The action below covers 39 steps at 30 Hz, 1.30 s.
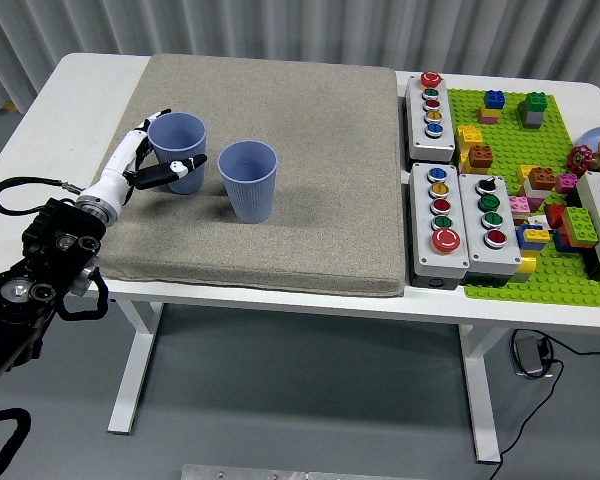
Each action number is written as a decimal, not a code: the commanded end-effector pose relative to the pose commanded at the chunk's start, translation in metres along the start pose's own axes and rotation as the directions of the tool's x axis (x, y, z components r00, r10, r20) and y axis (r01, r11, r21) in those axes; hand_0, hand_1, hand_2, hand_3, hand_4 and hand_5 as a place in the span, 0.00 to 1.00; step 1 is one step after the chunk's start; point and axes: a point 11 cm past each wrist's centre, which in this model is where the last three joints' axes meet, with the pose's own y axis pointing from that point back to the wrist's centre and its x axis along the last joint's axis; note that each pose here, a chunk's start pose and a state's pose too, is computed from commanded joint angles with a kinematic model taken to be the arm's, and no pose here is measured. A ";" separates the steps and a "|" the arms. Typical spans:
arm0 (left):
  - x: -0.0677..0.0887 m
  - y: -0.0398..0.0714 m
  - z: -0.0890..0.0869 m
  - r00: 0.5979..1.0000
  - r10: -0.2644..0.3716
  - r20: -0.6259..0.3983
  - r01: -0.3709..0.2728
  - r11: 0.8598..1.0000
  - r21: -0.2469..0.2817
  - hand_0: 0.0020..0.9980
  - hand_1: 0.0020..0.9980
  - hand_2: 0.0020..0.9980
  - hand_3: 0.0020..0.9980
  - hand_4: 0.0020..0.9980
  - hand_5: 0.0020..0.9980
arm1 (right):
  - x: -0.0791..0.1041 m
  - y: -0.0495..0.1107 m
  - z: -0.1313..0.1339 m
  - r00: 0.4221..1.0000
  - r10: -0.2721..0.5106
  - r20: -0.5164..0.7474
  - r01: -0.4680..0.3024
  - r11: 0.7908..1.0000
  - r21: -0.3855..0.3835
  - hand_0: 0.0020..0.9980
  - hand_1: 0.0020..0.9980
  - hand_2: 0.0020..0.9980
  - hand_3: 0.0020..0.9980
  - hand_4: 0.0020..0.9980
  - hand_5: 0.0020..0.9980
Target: Pick cup pour cup place
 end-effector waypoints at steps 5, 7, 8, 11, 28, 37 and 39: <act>0.001 -0.002 0.001 1.000 0.014 0.011 -0.014 1.000 0.001 0.86 0.84 0.98 1.00 0.94 0.35 | 0.000 0.000 -0.002 1.000 0.002 -0.001 -0.002 1.000 0.004 0.69 0.66 0.60 0.60 0.00 0.27; 0.000 -0.002 0.002 1.000 0.020 0.015 -0.020 1.000 -0.001 0.81 0.75 0.88 0.95 0.91 0.31 | 0.000 0.000 -0.002 1.000 0.001 -0.001 -0.001 1.000 0.005 0.69 0.66 0.60 0.59 0.00 0.27; 0.000 -0.002 0.002 1.000 0.021 0.015 -0.021 1.000 -0.002 0.81 0.75 0.88 0.95 0.91 0.31 | 0.000 0.000 -0.003 1.000 0.001 -0.001 -0.001 1.000 0.005 0.69 0.66 0.60 0.59 0.00 0.27; -0.001 -0.002 0.001 1.000 0.023 0.015 -0.023 1.000 -0.002 0.81 0.75 0.88 0.95 0.91 0.31 | 0.000 0.000 -0.003 1.000 0.001 -0.001 -0.001 1.000 0.005 0.69 0.66 0.60 0.59 0.00 0.27; -0.006 -0.002 -0.002 0.999 0.040 -0.005 -0.040 0.999 0.007 0.71 0.62 0.62 0.65 0.88 0.29 | 0.000 0.001 -0.005 1.000 0.001 0.004 -0.001 1.000 0.009 0.69 0.66 0.60 0.59 0.00 0.27; -0.009 -0.001 -0.004 0.998 0.057 -0.011 -0.057 0.998 0.001 0.57 0.48 0.52 0.56 0.84 0.24 | 0.000 0.000 -0.005 1.000 0.000 0.005 0.000 1.000 0.008 0.69 0.66 0.60 0.59 0.00 0.27; -0.010 -0.001 -0.004 0.998 0.057 -0.009 -0.057 0.998 -0.001 0.57 0.48 0.52 0.56 0.84 0.24 | 0.000 0.000 -0.005 1.000 -0.001 0.006 0.001 1.000 0.008 0.69 0.66 0.60 0.59 0.00 0.27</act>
